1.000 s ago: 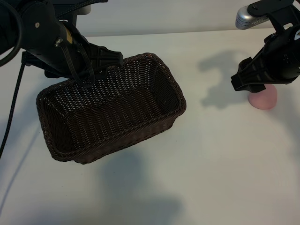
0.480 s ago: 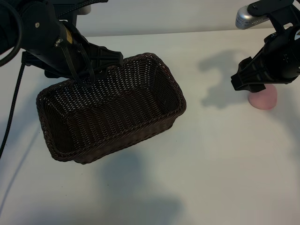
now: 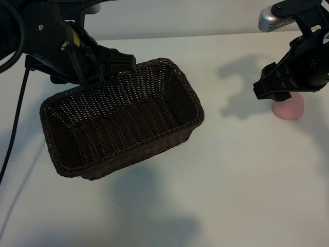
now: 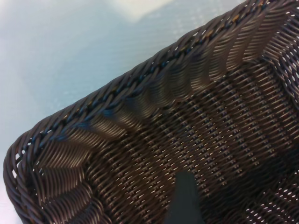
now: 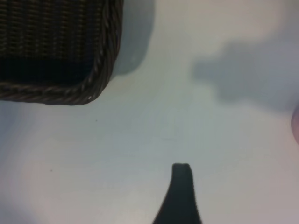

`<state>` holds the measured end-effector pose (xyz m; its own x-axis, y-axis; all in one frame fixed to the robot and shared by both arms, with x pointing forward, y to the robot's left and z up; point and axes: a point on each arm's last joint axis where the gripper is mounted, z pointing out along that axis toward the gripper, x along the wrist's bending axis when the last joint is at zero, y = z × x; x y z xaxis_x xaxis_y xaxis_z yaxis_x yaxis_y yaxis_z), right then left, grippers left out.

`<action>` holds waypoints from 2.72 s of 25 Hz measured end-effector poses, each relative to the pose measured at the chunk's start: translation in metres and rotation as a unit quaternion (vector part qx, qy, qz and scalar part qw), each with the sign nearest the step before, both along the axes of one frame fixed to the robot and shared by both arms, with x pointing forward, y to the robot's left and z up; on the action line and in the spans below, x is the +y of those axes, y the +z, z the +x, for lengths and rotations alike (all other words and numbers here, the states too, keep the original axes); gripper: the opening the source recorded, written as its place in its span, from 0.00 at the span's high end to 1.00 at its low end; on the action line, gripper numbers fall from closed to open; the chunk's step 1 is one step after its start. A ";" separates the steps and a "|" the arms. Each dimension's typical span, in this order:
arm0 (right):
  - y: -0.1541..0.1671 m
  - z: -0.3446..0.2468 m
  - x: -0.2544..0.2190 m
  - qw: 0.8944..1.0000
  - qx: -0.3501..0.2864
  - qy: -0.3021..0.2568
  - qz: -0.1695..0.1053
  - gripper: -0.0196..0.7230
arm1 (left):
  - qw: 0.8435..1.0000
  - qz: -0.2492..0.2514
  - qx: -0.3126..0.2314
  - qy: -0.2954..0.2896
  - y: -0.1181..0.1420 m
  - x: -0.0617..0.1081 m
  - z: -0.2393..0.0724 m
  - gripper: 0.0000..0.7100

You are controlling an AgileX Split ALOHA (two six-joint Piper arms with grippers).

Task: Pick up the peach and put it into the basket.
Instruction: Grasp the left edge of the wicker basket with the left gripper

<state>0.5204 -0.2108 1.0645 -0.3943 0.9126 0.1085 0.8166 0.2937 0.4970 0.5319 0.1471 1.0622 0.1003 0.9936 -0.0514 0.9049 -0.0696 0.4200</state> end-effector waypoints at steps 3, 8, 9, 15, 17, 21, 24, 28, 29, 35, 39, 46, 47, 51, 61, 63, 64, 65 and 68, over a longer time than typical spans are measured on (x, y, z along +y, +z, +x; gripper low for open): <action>0.000 0.000 0.000 1.000 0.000 0.000 0.000 0.17 | 1.000 0.015 0.018 0.003 -0.001 0.003 -0.003 0.16; 0.000 0.000 0.000 1.000 0.000 0.000 0.000 0.17 | 0.997 0.058 0.051 0.020 -0.001 0.016 -0.018 0.16; 0.000 0.000 0.000 1.000 0.000 0.000 0.000 0.17 | 0.997 0.059 0.050 0.028 -0.001 0.020 -0.023 0.16; 0.000 0.000 0.000 1.000 0.000 0.000 0.000 0.17 | 0.990 0.077 0.032 0.111 -0.008 0.046 -0.051 0.16; 0.000 0.000 0.000 1.000 0.001 0.000 0.000 0.17 | 0.984 0.087 0.025 0.154 -0.015 0.056 -0.059 0.16; 0.000 -0.001 0.000 1.000 0.003 0.001 -0.001 0.17 | 0.974 0.087 0.017 0.209 -0.033 0.065 -0.067 0.16; 0.000 -0.001 0.000 1.000 0.005 0.001 -0.001 0.17 | 0.972 0.073 0.015 0.223 -0.044 0.063 -0.067 0.16; 0.000 -0.001 0.000 1.000 0.006 0.001 -0.001 0.17 | 0.967 0.048 0.017 0.250 -0.049 0.071 -0.061 0.16; 0.000 -0.001 0.000 1.000 0.006 0.001 -0.001 0.17 | 0.965 0.043 0.022 0.259 -0.049 0.075 -0.059 0.16; -0.001 -0.001 0.000 1.000 0.006 0.001 -0.001 0.17 | 0.961 -0.007 0.055 0.270 -0.054 0.097 -0.052 0.16; -0.001 -0.001 0.000 1.000 0.006 0.001 -0.001 0.17 | 0.962 -0.019 0.064 0.266 -0.060 0.103 -0.047 0.16; -0.001 -0.001 0.000 1.000 0.006 0.002 -0.001 0.17 | 0.960 -0.007 0.092 0.264 -0.085 0.100 -0.035 0.16; -0.001 -0.001 0.000 1.000 0.006 0.002 -0.001 0.17 | 0.960 -0.006 0.096 0.263 -0.089 0.100 -0.033 0.16; -0.001 -0.001 0.000 1.000 0.007 0.002 -0.001 0.17 | 0.961 -0.007 0.103 0.256 -0.104 0.096 -0.026 0.16; -0.001 -0.001 0.000 1.000 0.007 0.002 -0.001 0.17 | 0.961 -0.018 0.131 0.244 -0.136 0.089 -0.015 0.16; -0.001 -0.001 0.000 1.000 0.007 0.002 -0.001 0.17 | 0.961 -0.017 0.132 0.243 -0.140 0.089 -0.014 0.16; -0.001 -0.001 0.000 1.000 0.007 0.002 -0.001 0.17 | 0.960 -0.017 0.134 0.243 -0.142 0.089 -0.013 0.16; -0.001 -0.001 0.000 1.000 0.007 0.002 -0.001 0.17 | 0.960 -0.017 0.136 0.245 -0.144 0.089 -0.012 0.16; -0.001 -0.001 0.000 1.000 0.007 0.002 -0.001 0.17 | 0.959 -0.017 0.138 0.248 -0.147 0.091 -0.011 0.16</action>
<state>0.5193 -0.2109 1.0639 -0.3957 0.9116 0.1115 0.8221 0.2975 0.4854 0.5207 0.2379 0.9152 -0.4071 0.9124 -0.0418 0.8996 0.4085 0.1548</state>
